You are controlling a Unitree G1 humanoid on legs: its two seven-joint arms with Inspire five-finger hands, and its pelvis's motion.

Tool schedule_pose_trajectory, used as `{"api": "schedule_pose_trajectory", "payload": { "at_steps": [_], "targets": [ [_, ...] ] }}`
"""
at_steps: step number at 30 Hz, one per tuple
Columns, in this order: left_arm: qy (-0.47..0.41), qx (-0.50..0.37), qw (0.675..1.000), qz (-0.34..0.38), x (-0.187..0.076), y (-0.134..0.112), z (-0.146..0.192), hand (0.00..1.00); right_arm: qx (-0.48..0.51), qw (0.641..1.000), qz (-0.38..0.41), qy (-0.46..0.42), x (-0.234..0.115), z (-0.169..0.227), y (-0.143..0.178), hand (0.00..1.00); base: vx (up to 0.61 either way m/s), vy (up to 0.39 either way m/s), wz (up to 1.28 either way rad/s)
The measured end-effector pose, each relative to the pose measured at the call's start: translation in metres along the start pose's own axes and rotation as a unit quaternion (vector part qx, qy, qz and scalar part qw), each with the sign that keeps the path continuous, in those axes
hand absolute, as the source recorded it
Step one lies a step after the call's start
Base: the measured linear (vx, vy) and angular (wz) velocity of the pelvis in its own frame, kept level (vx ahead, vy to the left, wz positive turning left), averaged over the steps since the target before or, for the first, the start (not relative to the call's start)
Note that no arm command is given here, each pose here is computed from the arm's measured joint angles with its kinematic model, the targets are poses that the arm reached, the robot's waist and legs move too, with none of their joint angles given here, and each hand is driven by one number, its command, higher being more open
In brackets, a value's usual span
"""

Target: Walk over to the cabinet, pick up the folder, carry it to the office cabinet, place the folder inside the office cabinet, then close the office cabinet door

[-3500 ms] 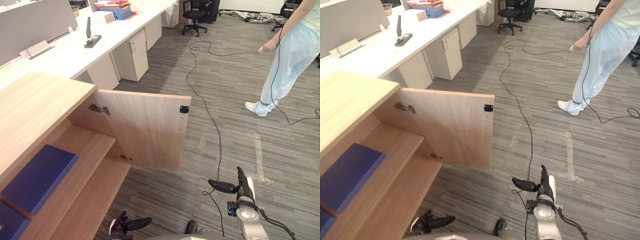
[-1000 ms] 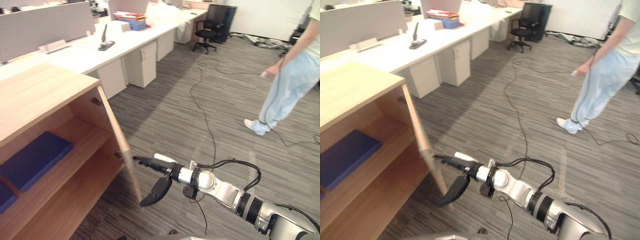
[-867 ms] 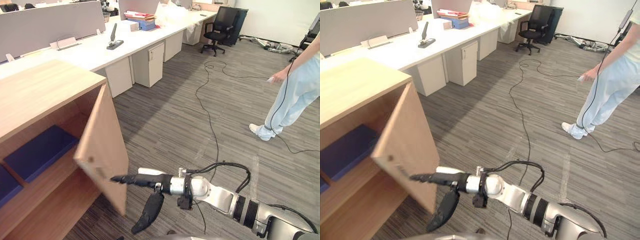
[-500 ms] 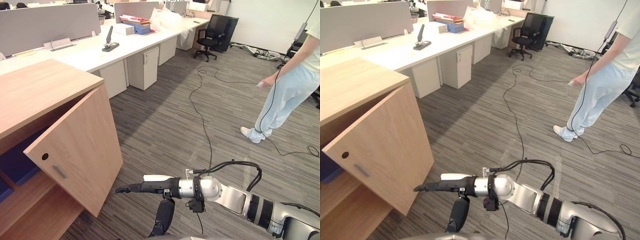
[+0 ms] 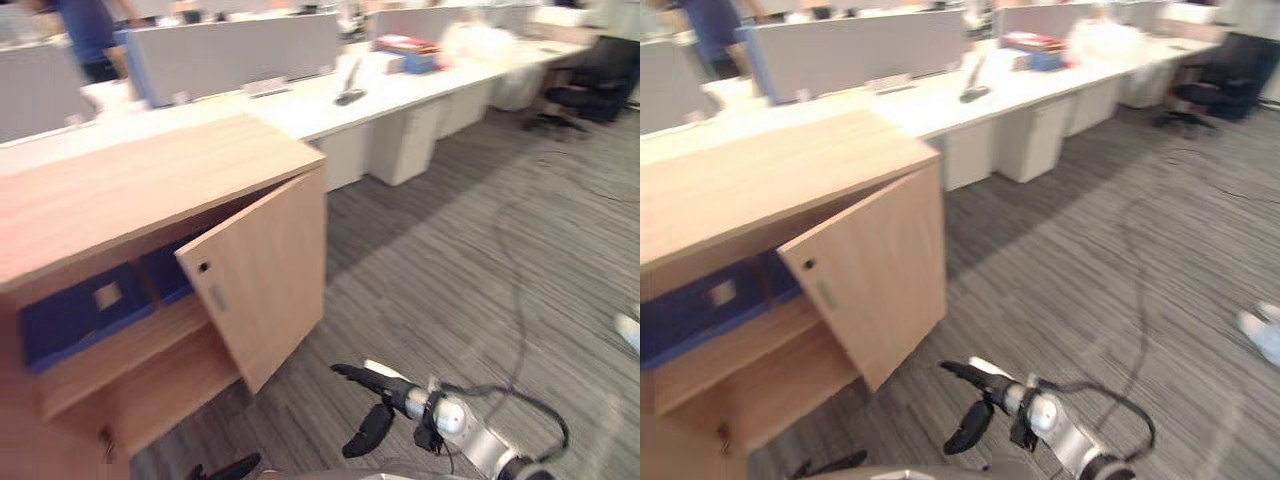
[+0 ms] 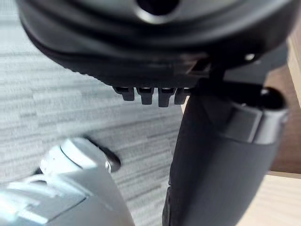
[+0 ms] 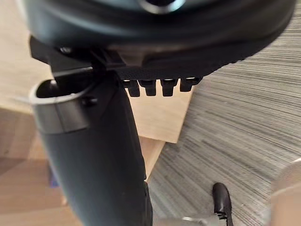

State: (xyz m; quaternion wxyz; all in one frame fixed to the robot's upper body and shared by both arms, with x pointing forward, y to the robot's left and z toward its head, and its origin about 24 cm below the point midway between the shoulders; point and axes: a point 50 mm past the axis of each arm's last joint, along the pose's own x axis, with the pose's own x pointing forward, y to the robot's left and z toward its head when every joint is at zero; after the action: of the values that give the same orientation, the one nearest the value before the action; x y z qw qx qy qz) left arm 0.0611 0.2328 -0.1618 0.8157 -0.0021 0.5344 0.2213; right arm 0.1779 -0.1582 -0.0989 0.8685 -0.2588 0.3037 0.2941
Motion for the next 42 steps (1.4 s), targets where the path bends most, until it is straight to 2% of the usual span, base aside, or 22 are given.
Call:
{"api": "schedule_pose_trajectory", "payload": {
  "at_steps": [2,4,5,7,9,18,23,25,29,34,38,42],
  "targets": [
    [-0.015,0.018,0.999,-0.021,0.0,-0.017,0.01,1.0,0.152,0.973,-0.104,0.141,-0.004,-0.058,-0.003,1.0,-0.05,-0.237,2.01],
    [-0.011,0.005,1.0,-0.021,-0.001,-0.022,0.009,1.0,0.225,0.936,-0.141,0.232,-0.02,-0.094,0.009,1.0,-0.04,-0.159,1.69],
    [-0.012,-0.003,1.0,-0.018,-0.001,-0.022,0.01,1.0,0.248,0.924,-0.143,0.254,-0.025,-0.103,0.018,1.0,0.02,-0.191,1.82],
    [-0.017,-0.035,0.999,-0.011,-0.002,-0.024,0.013,1.0,0.344,0.875,-0.177,0.291,-0.039,-0.12,0.039,1.0,0.1,-0.191,1.46],
    [-0.022,-0.043,0.999,-0.007,-0.002,-0.021,0.014,1.0,0.363,0.861,-0.192,0.3,-0.041,-0.122,0.047,1.0,0.1,-0.107,1.38],
    [-0.031,-0.136,0.99,-0.006,-0.001,-0.02,0.024,1.0,0.379,0.864,-0.206,0.26,-0.021,-0.1,0.04,1.0,0.01,-0.04,1.24],
    [0.026,-0.148,0.989,0.003,-0.003,-0.012,-0.007,1.0,0.451,0.831,-0.211,0.246,-0.011,-0.091,0.045,1.0,0.19,0.137,0.92],
    [0.028,-0.136,0.99,0.004,-0.003,-0.007,-0.009,1.0,0.473,0.821,-0.212,0.241,-0.01,-0.088,0.05,1.0,0.15,0.156,0.84],
    [0.028,-0.125,0.992,-0.01,-0.003,-0.013,-0.009,1.0,0.492,0.808,-0.222,0.236,-0.012,-0.092,0.048,1.0,0.05,0.024,0.71],
    [0.039,-0.16,0.986,-0.007,-0.004,-0.014,-0.014,1.0,0.535,0.774,-0.245,0.233,-0.017,-0.098,0.045,1.0,-0.01,0.005,0.31],
    [0.028,-0.189,0.982,0.011,-0.003,-0.011,-0.007,1.0,0.55,0.757,-0.256,0.242,-0.021,-0.103,0.049,1.0,0.0,0.01,0.04],
    [-0.042,-0.229,0.972,0.036,-0.001,0.003,0.027,1.0,0.552,0.753,-0.255,0.252,-0.026,-0.107,0.056,1.0,0.02,0.023,-0.38]
  ]
}}
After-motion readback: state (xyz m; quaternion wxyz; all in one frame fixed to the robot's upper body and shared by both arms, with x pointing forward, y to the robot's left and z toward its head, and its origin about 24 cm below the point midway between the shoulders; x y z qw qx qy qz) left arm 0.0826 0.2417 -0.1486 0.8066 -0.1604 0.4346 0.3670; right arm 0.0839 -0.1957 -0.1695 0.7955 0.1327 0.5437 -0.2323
